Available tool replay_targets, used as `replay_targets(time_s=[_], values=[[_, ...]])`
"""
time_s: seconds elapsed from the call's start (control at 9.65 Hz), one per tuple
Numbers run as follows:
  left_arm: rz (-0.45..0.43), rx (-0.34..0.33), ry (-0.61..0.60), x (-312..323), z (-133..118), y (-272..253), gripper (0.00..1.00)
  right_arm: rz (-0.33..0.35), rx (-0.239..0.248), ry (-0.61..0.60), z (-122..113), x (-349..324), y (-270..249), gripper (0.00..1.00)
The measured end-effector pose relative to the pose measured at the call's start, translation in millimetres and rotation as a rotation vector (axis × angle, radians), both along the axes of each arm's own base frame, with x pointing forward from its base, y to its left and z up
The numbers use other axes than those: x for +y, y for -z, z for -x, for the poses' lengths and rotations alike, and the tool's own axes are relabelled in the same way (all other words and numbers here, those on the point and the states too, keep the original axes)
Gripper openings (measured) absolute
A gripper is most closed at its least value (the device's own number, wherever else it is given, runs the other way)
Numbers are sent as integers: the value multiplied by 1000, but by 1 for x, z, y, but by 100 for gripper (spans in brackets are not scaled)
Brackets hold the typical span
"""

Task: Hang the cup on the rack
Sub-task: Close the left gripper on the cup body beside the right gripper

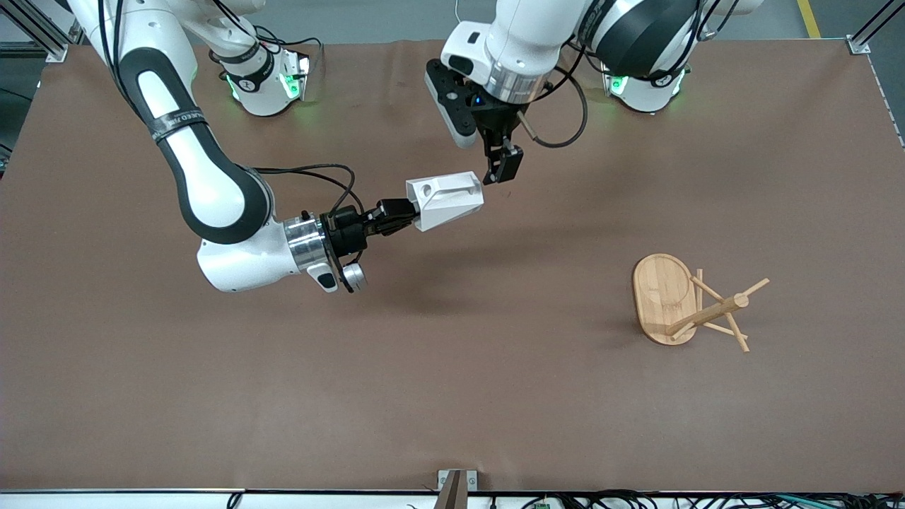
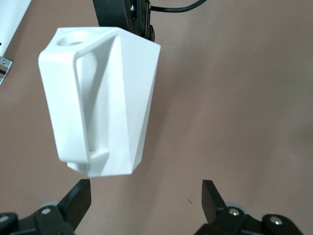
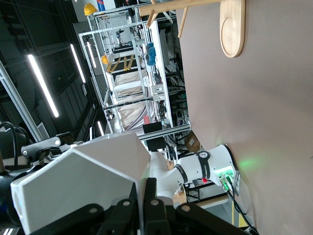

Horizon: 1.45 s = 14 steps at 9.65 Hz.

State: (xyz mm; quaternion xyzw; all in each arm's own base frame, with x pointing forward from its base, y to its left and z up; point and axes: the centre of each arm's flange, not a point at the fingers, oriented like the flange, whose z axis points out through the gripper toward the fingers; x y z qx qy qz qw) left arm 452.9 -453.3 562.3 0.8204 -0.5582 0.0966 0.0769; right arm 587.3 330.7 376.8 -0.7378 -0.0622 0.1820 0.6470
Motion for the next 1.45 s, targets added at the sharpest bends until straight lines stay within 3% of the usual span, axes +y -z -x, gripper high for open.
replay_targets(time_s=[1.04, 1.24, 1.45], values=[[12, -1, 57, 3, -19, 18, 100, -27, 22, -64, 13, 12, 0, 4], [13, 1, 57, 2, -20, 20, 97, -27, 22, -64, 13, 12, 0, 4], [14, 1, 58, 2, -20, 20, 89, -28, 22, -64, 13, 13, 0, 4]])
